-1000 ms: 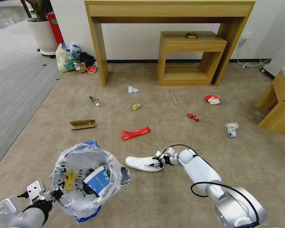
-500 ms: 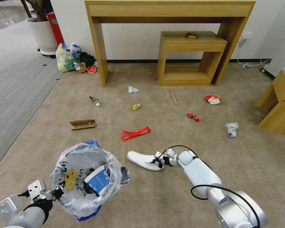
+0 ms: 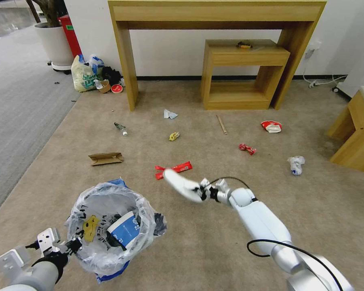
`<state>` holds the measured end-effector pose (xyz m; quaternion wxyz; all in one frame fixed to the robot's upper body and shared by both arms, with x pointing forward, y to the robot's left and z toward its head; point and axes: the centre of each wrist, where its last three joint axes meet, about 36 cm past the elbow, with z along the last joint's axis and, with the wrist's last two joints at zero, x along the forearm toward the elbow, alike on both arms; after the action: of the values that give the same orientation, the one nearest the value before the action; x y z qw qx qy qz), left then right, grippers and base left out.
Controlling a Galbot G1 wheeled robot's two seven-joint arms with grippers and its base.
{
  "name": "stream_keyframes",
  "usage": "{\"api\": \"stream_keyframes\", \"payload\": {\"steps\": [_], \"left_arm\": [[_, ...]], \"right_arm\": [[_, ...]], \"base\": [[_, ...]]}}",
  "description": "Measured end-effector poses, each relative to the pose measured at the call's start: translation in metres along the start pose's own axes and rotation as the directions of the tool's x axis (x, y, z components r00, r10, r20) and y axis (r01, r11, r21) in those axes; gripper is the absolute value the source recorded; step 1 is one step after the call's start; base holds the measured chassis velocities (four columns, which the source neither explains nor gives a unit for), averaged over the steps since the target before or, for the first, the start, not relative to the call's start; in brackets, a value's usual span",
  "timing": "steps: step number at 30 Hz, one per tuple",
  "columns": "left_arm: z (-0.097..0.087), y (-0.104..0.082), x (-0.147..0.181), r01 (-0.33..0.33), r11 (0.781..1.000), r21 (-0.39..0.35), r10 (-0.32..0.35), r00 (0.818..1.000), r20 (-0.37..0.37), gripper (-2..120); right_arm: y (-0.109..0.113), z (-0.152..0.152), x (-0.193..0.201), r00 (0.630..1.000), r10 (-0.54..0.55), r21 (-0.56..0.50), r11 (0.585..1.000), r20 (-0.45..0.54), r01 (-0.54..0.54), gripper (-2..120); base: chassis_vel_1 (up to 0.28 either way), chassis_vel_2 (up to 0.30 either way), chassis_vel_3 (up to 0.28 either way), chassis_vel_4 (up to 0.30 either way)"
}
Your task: Pick up the trash bin and place the garbage on the floor into it.
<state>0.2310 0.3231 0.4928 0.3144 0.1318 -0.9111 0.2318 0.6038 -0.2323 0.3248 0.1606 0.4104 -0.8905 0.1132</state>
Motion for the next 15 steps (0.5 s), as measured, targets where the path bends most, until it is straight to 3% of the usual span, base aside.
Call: {"api": "stream_keyframes", "payload": {"steps": [1,4,5,7,9,10,13,14,15], "left_arm": [[0.000,0.000,0.000,0.000,1.000,0.000,0.000,1.000,0.000,0],[0.001,-0.001,-0.003,0.001,1.000,-0.006,-0.001,1.000,-0.004,0],[0.001,-0.001,-0.003,0.001,1.000,-0.006,-0.001,1.000,-0.004,0],[0.001,-0.002,-0.005,0.000,1.000,-0.015,0.000,1.000,-0.008,0],[0.001,-0.003,-0.007,-0.002,1.000,-0.023,0.002,1.000,-0.008,0],[0.001,-0.003,-0.007,-0.002,1.000,-0.023,0.002,1.000,-0.008,0],[-0.001,-0.004,-0.010,-0.005,0.999,-0.033,0.005,1.000,-0.007,0],[-0.001,-0.004,-0.010,-0.005,0.999,-0.033,0.005,1.000,-0.007,0],[-0.002,-0.005,-0.011,-0.005,0.999,-0.036,0.005,1.000,-0.009,0]], "right_arm": [[0.000,0.000,0.000,1.000,0.000,0.000,1.000,0.000,0.000,0],[0.006,-0.055,0.016,0.991,-0.009,0.007,1.000,0.133,0.008,0],[0.006,-0.055,0.016,0.991,-0.009,0.007,1.000,0.133,0.008,0],[0.020,-0.096,0.027,0.972,-0.031,0.007,1.000,0.233,0.030,0],[0.040,-0.125,0.033,0.953,-0.070,-0.011,0.997,0.296,0.077,0],[0.040,-0.125,0.033,0.953,-0.070,-0.011,0.997,0.296,0.077,0],[0.079,-0.162,0.033,0.923,-0.143,0.004,0.988,0.356,0.152,0],[0.079,-0.162,0.033,0.923,-0.143,0.004,0.988,0.356,0.152,0],[0.102,-0.175,0.030,0.908,-0.178,0.010,0.982,0.379,0.189,0]], "base": [[0.000,0.000,0.000,0.000],[0.000,0.000,0.000,0.000],[0.000,0.000,0.000,0.000],[0.000,0.000,0.000,0.000],[0.000,0.000,0.000,0.000],[0.000,0.000,0.000,0.000],[0.000,0.000,0.000,0.000],[0.000,0.000,0.000,0.000],[0.000,0.000,0.000,0.000]]}}
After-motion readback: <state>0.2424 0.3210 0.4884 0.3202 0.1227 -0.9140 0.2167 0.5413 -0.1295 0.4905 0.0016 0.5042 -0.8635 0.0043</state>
